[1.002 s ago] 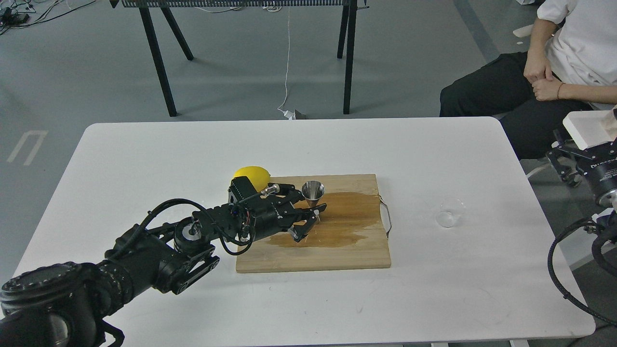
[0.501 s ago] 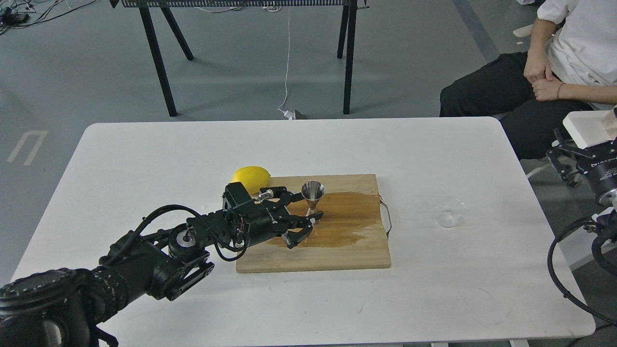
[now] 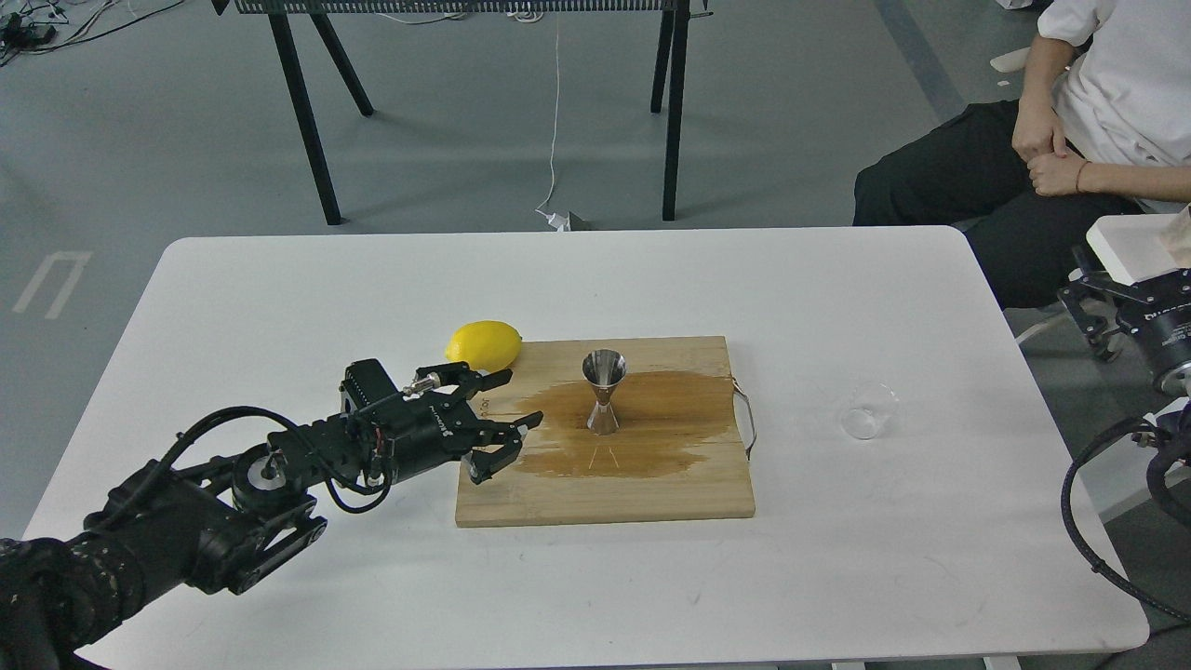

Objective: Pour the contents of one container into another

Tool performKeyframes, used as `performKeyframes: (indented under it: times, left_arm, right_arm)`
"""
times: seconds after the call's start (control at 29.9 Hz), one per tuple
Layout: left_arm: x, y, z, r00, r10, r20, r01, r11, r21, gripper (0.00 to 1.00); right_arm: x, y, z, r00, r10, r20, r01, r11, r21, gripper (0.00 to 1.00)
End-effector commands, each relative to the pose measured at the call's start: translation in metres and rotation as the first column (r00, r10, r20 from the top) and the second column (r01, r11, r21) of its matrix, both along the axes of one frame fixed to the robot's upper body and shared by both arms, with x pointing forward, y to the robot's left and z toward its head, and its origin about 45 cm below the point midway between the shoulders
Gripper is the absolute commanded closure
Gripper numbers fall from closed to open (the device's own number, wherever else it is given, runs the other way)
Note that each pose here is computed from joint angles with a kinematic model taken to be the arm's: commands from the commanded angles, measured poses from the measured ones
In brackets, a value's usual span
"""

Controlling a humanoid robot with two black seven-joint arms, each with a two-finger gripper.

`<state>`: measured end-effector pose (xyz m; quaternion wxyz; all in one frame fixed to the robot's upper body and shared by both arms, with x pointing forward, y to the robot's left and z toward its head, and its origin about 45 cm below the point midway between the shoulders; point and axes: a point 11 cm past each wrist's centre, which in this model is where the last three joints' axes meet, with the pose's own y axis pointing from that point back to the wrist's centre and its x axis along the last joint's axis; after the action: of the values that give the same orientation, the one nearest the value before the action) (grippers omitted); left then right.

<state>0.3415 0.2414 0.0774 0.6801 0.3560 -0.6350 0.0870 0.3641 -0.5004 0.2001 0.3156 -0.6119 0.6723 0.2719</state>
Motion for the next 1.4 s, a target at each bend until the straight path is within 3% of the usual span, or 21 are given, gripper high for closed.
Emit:
performKeyframes:
  times: [0.0, 0.1, 0.27, 0.4, 0.57, 0.74, 0.87, 0.97, 1.1, 1.24, 1.37]
  left_arm:
    - [-0.002, 0.027, 0.016, 1.000, -0.001, 0.020, 0.000, 1.000, 0.024, 0.32]
    - [0.000, 0.047, 0.027, 0.999, 0.036, 0.029, -0.036, 0.999, 0.023, 0.32]
    - [0.024, 0.074, 0.058, 0.964, 0.266, 0.010, -0.260, 0.950, -0.174, 0.32]
    - [0.047, 0.085, 0.082, 0.917, 0.392, -0.076, -0.396, 0.869, -0.298, 0.32]
    - [0.071, 0.088, 0.106, 0.829, 0.482, -0.282, -0.557, 0.669, -0.493, 0.32]
    - [0.091, 0.081, 0.130, 0.745, 0.376, -0.551, -0.667, 0.407, -0.624, 0.30]
    - [0.103, 0.094, 0.159, 0.692, 0.146, -0.707, -0.722, 0.107, -0.684, 0.07]
    - [0.107, 0.114, 0.168, 0.668, 0.010, -0.744, -0.739, -0.107, -0.665, 0.01]
    - [0.109, 0.149, 0.165, 0.656, -0.057, -0.752, -0.720, -0.345, -0.602, 0.01]
    - [0.111, 0.155, 0.161, 0.617, -0.168, -0.769, -0.741, -0.452, -0.497, 0.01]
    - [0.113, 0.148, 0.162, 0.621, -0.263, -0.739, -0.746, -0.487, -0.454, 0.01]
  right_arm:
    - [0.010, -0.009, 0.011, 1.000, -0.024, 0.017, 0.024, 1.000, -0.011, 0.00]
    - [0.013, -0.006, 0.016, 0.999, -0.016, 0.028, 0.016, 1.000, -0.012, 0.00]
    - [0.011, -0.003, 0.018, 1.000, 0.003, 0.029, -0.002, 1.000, -0.019, 0.00]
    - [0.006, 0.006, 0.016, 0.999, 0.044, 0.024, -0.044, 0.999, -0.021, 0.00]
    - [-0.002, 0.025, 0.014, 0.994, 0.103, 0.033, -0.103, 0.995, 0.002, 0.00]
    - [-0.016, 0.034, 0.001, 0.992, 0.126, 0.010, -0.127, 0.992, 0.019, 0.00]
    - [-0.022, 0.033, -0.007, 0.992, 0.126, -0.014, -0.126, 0.992, 0.019, 0.00]
    - [-0.023, 0.033, -0.009, 0.992, 0.123, -0.015, -0.123, 0.992, 0.015, 0.00]
    - [-0.029, 0.033, -0.015, 0.992, 0.122, -0.031, -0.121, 0.992, 0.019, 0.00]
    - [-0.040, 0.037, -0.027, 0.988, 0.141, -0.068, -0.138, 0.990, 0.040, 0.00]
    - [-0.055, 0.054, -0.039, 0.986, 0.154, -0.066, -0.142, 0.976, 0.163, 0.00]
